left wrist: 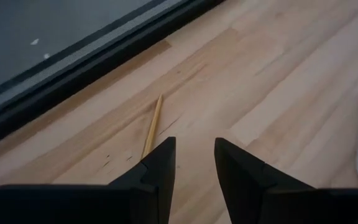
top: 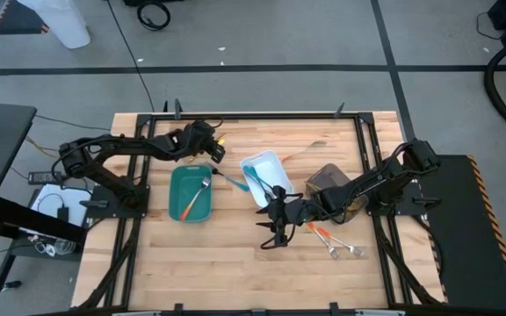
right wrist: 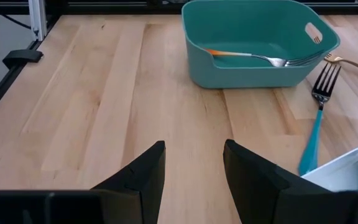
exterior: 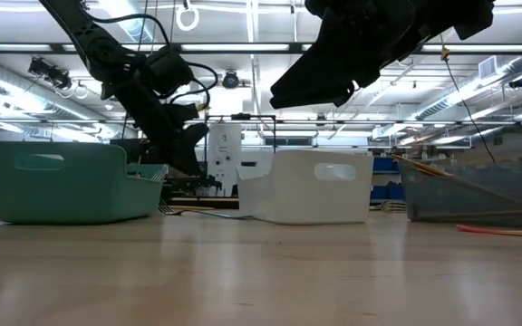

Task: Sort silverware by color (type)
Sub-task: Put the gold fork into the black bin

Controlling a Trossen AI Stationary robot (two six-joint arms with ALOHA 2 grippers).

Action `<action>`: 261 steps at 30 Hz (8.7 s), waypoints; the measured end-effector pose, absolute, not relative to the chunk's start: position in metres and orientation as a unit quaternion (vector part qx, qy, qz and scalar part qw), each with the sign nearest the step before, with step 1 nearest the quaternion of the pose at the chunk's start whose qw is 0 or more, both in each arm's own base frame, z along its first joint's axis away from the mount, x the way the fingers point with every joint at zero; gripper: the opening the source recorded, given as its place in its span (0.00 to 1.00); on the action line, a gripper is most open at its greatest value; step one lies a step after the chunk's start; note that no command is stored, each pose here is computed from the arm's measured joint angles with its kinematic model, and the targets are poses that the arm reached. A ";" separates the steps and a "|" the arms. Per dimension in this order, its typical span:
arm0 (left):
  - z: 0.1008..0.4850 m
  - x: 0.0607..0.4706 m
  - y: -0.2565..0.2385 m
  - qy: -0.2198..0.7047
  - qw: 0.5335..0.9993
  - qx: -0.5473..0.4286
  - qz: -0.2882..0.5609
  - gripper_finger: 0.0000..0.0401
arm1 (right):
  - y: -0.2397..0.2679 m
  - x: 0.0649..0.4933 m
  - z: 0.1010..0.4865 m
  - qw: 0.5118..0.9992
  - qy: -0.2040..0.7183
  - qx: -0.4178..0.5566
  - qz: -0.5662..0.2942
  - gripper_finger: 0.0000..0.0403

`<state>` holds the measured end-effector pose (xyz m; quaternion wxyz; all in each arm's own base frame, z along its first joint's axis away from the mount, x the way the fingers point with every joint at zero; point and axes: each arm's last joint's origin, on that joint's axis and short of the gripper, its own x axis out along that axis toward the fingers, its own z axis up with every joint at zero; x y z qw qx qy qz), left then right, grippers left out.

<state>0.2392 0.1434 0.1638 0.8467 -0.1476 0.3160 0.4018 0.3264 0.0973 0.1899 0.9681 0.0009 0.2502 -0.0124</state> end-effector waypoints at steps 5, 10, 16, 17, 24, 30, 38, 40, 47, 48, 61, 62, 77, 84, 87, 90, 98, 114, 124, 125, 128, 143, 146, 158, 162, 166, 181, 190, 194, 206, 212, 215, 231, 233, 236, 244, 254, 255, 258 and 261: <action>0.145 0.235 0.150 0.354 0.818 -0.177 0.417 0.30 | 0.097 0.327 0.190 0.969 0.247 0.002 -0.012 0.42; 0.133 0.234 0.153 0.377 0.808 -0.194 0.408 0.30 | 0.098 0.327 0.192 0.971 0.240 0.005 -0.009 0.42; 0.125 0.229 0.156 0.414 0.793 -0.181 0.408 0.30 | 0.098 0.328 0.192 0.971 0.238 0.004 -0.009 0.42; 0.123 0.227 0.156 0.426 0.788 -0.180 0.407 0.30 | 0.098 0.328 0.192 0.971 0.239 0.004 -0.009 0.42; 0.118 0.221 0.156 0.463 0.771 -0.169 0.403 0.30 | 0.099 0.327 0.192 0.971 0.239 0.001 -0.007 0.42; 0.117 0.217 0.152 0.496 0.757 -0.167 0.391 0.21 | 0.099 0.327 0.192 0.971 0.239 0.001 -0.007 0.42; 0.115 0.215 0.150 0.514 0.753 -0.165 0.376 0.02 | 0.100 0.327 0.192 0.971 0.240 0.002 -0.006 0.42; 0.115 0.215 0.150 0.514 0.753 -0.165 0.376 0.02 | 0.100 0.327 0.192 0.971 0.240 0.002 -0.006 0.42; 0.118 0.219 0.145 0.502 0.765 -0.156 0.372 0.01 | 0.099 0.326 0.191 0.969 0.246 0.000 -0.007 0.42; 0.120 0.219 0.144 0.499 0.767 -0.157 0.371 0.01 | 0.099 0.326 0.190 0.969 0.247 0.000 -0.007 0.42; 0.154 0.223 0.136 0.422 0.814 -0.147 0.370 0.00 | 0.096 0.320 0.180 0.971 0.237 0.004 -0.009 0.42; 0.154 0.223 0.136 0.422 0.814 -0.147 0.370 0.00 | 0.096 0.320 0.180 0.971 0.237 0.004 -0.009 0.42; 0.160 0.232 0.135 0.370 0.851 -0.204 0.311 0.01 | 0.095 0.321 0.180 0.971 0.238 0.002 -0.010 0.42; 0.162 0.228 0.141 0.372 0.849 -0.183 0.327 0.01 | 0.095 0.321 0.180 0.971 0.238 0.001 -0.010 0.42; 0.160 0.221 0.148 0.389 0.837 -0.174 0.342 0.02 | 0.095 0.321 0.180 0.971 0.238 0.002 -0.010 0.42; 0.158 0.214 0.153 0.408 0.819 -0.165 0.369 0.06 | 0.095 0.321 0.180 0.971 0.238 0.002 -0.010 0.42; 0.155 0.208 0.155 0.442 0.803 -0.121 0.382 0.25 | 0.095 0.321 0.180 0.972 0.236 0.003 -0.010 0.42; 0.133 0.198 0.169 0.487 0.771 -0.157 0.379 0.34 | 0.095 0.322 0.183 0.976 0.220 0.003 -0.008 0.42; 0.125 0.194 0.172 0.508 0.756 -0.169 0.377 0.34 | 0.095 0.322 0.183 0.975 0.220 0.003 -0.008 0.42; 0.125 0.194 0.172 0.509 0.755 -0.169 0.378 0.34 | 0.095 0.322 0.183 0.975 0.220 0.003 -0.008 0.42; 0.124 0.192 0.172 0.516 0.750 -0.172 0.375 0.34 | 0.095 0.322 0.183 0.975 0.220 0.003 -0.008 0.42; 0.120 0.189 0.170 0.532 0.745 -0.193 0.353 0.05 | 0.095 0.322 0.183 0.975 0.222 0.006 -0.007 0.42; 0.120 0.189 0.170 0.531 0.745 -0.195 0.354 0.04 | 0.095 0.322 0.183 0.975 0.222 0.006 -0.007 0.42; 0.145 0.200 0.155 0.481 0.790 -0.172 0.341 0.05 | 0.095 0.322 0.183 0.975 0.224 0.005 -0.007 0.42; 0.157 0.203 0.149 0.457 0.808 -0.159 0.337 0.05 | 0.095 0.322 0.182 0.974 0.226 0.004 -0.009 0.42; 0.170 0.207 0.142 0.424 0.832 -0.143 0.328 0.05 | 0.094 0.321 0.181 0.972 0.232 -0.002 -0.023 0.42; 0.216 0.231 0.084 0.311 0.921 -0.067 0.224 0.04 | 0.071 0.316 0.197 0.952 0.286 -0.045 -0.098 0.42; 0.225 0.246 0.056 0.251 0.948 -0.081 0.176 0.05 | 0.061 0.326 0.229 0.920 0.355 -0.110 -0.123 0.42; 0.224 0.253 0.049 0.237 0.953 -0.091 0.164 0.05 | 0.061 0.326 0.240 0.901 0.381 -0.175 -0.107 0.42; 0.203 0.277 0.043 0.247 0.946 -0.150 0.145 0.05 | 0.061 0.330 0.256 0.841 0.388 -0.366 -0.093 0.42; 0.215 0.298 0.040 0.241 0.950 -0.151 0.127 0.05 | 0.059 0.329 0.256 0.805 0.398 -0.425 -0.112 0.42; 0.221 0.309 0.038 0.253 0.949 -0.143 0.119 0.05 | 0.058 0.328 0.257 0.792 0.402 -0.444 -0.120 0.42; 0.240 0.348 0.032 0.282 0.946 -0.143 0.075 0.05 | 0.054 0.325 0.253 0.745 0.434 -0.498 -0.100 0.41; 0.241 0.349 0.028 0.278 0.948 -0.141 0.068 0.06 | 0.054 0.324 0.252 0.741 0.439 -0.499 -0.099 0.38; 0.243 0.351 0.024 0.268 0.952 -0.136 0.058 0.06 | 0.053 0.323 0.252 0.738 0.442 -0.500 -0.100 0.31; 0.243 0.352 0.017 0.265 0.954 -0.132 0.042 0.06 | 0.052 0.323 0.251 0.742 0.444 -0.493 -0.098 0.14; 0.244 0.351 0.017 0.265 0.956 -0.119 0.037 0.08 | 0.052 0.322 0.249 0.754 0.448 -0.473 -0.086 0.05; 0.244 0.351 0.017 0.265 0.956 -0.117 0.037 0.09 | 0.052 0.321 0.249 0.755 0.449 -0.470 -0.087 0.04; 0.244 0.351 0.017 0.262 0.959 -0.105 0.035 0.16 | 0.052 0.319 0.247 0.751 0.460 -0.466 -0.081 0.04; 0.249 0.349 0.017 0.256 0.962 -0.093 0.032 0.25 | 0.053 0.316 0.244 0.754 0.473 -0.452 -0.068 0.04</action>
